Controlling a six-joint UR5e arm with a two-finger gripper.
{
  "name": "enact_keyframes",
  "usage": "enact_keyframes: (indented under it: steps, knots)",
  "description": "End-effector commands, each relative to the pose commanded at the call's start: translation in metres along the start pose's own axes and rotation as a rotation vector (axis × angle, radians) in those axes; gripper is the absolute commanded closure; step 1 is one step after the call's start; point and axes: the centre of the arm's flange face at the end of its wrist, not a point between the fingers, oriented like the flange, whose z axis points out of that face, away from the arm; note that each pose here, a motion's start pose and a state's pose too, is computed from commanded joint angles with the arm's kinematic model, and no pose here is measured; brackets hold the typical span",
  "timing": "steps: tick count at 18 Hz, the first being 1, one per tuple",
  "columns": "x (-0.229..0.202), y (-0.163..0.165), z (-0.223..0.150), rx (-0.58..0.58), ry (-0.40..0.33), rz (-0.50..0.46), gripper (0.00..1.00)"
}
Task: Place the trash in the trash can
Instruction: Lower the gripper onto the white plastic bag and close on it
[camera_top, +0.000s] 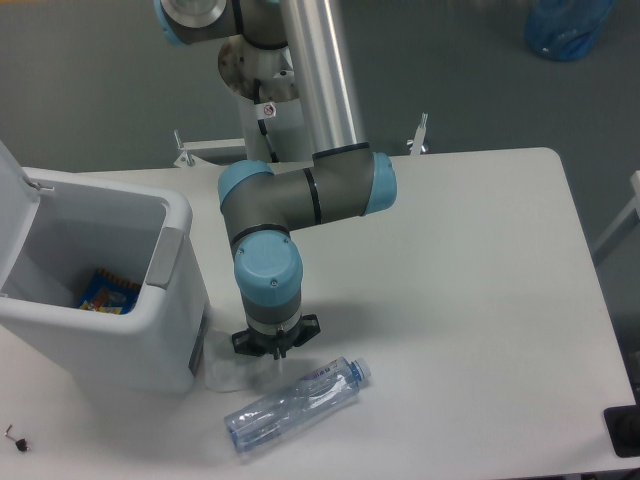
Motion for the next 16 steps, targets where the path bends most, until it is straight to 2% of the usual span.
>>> enact_keyframes:
  steps: [5,7,8,11,13,16]
  knots:
    - [-0.006,0.005,-0.016,0.014,-0.007,0.005,1.0]
    - [-0.037,0.006,-0.027,0.007,-0.046,-0.006,1.0]
    - [-0.058,0.013,-0.04,0.007,-0.052,0.001,1.0]
    - [-0.096,0.026,-0.076,0.028,-0.047,0.104,1.0]
    - [-0.124,0.025,-0.102,0.081,-0.019,0.075,1.0]
    - [-0.152,0.009,-0.17,0.237,0.056,0.033,1.0]
